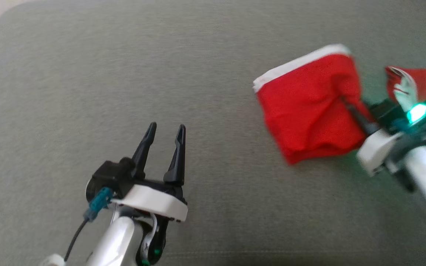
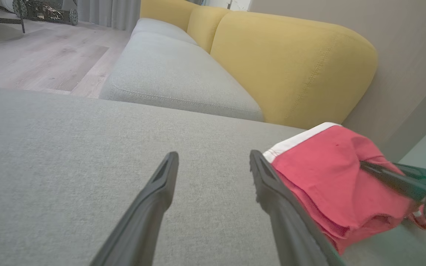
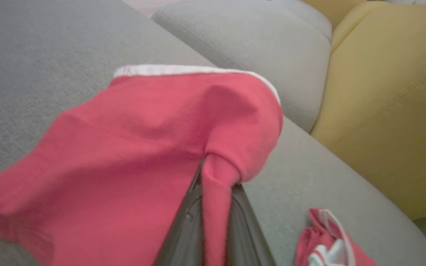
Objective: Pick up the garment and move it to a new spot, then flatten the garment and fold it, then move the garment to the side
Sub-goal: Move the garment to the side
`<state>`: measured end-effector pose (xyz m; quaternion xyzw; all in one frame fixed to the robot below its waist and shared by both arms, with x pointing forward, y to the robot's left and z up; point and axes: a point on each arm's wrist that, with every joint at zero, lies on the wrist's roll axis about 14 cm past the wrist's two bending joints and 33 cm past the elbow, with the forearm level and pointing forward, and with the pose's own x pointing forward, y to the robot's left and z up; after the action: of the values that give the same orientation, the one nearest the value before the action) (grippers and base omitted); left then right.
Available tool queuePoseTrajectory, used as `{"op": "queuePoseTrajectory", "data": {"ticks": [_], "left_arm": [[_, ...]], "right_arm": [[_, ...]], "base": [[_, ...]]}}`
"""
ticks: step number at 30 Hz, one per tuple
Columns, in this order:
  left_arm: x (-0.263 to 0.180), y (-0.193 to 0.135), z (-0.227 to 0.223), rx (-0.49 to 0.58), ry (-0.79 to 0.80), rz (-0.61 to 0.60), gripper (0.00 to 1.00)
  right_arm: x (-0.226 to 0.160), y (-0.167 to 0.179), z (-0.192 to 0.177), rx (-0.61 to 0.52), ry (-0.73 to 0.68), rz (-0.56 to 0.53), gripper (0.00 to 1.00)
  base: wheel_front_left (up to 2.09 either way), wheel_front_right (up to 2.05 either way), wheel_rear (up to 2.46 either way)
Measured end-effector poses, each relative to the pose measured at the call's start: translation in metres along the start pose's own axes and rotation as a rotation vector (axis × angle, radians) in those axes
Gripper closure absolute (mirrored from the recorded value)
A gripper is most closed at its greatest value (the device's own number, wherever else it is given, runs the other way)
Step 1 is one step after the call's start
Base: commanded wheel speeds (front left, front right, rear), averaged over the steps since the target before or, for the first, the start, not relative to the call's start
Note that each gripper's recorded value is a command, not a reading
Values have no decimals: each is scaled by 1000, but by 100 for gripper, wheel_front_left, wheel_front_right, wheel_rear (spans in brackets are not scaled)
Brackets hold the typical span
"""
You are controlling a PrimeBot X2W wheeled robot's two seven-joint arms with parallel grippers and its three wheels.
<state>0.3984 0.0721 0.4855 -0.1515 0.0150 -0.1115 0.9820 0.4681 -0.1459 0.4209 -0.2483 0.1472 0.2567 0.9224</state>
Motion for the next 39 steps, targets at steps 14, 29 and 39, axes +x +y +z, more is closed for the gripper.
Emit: {"op": "queuePoseTrajectory", "data": {"ticks": [14, 29, 39], "left_arm": [[61, -40, -13, -5, -6, -172, 0], [91, -45, -58, -28, 68, -227, 0], [89, -38, -59, -19, 74, -210, 0]], "right_arm": [[-88, -122, -64, -48, 206, -189, 100], [-108, -186, -127, 27, 490, -382, 100], [-105, -190, -130, 93, 490, -431, 0]], "base": [[0, 0, 0], [0, 0, 0], [0, 0, 0]]}}
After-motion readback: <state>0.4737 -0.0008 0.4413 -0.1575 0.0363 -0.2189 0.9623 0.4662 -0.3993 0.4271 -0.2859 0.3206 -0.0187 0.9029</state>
